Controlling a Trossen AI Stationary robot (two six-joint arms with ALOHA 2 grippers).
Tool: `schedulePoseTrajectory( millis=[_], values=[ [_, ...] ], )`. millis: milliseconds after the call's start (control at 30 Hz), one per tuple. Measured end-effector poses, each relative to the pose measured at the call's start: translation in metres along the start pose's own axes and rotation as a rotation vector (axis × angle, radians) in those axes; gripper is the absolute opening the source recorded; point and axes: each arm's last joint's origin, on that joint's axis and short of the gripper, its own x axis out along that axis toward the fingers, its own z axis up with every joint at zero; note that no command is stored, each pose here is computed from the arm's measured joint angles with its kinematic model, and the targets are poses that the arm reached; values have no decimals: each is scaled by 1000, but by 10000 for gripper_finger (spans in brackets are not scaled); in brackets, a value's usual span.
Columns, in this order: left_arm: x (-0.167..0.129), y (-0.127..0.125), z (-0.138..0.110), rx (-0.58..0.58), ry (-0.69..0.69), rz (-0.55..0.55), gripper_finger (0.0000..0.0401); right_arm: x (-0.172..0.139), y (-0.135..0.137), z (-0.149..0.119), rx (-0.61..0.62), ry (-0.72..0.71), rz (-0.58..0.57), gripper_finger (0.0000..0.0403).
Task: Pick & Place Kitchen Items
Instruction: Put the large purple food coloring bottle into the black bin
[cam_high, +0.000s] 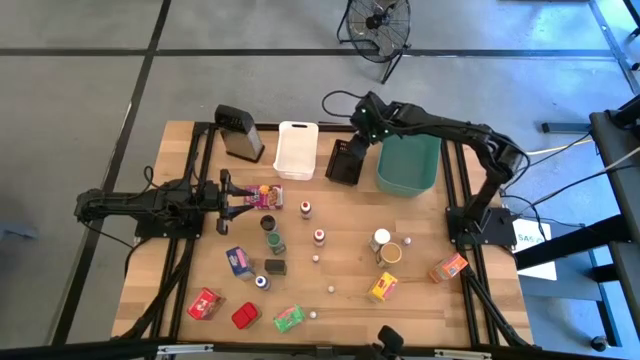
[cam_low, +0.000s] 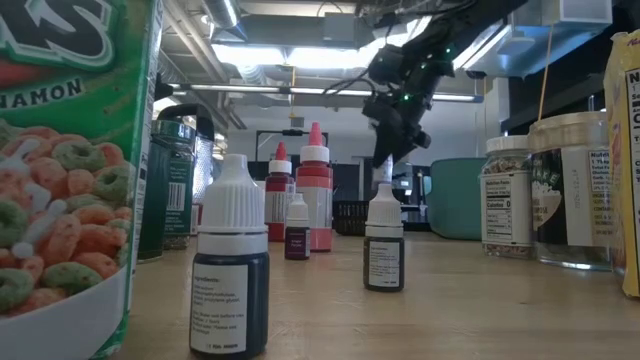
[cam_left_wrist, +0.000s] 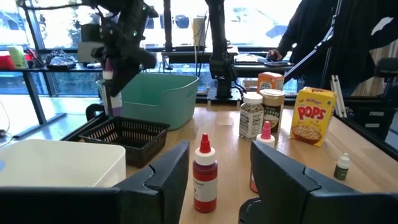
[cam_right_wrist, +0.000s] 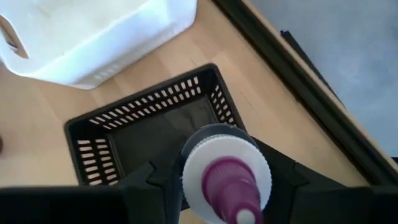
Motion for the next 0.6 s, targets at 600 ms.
schedulePoseTrajectory(
  millis=[600],
  values=[
    [0, 0, 0, 1, 0, 0, 166, 46, 7, -7, -36, 91, 6, 147]
  ],
)
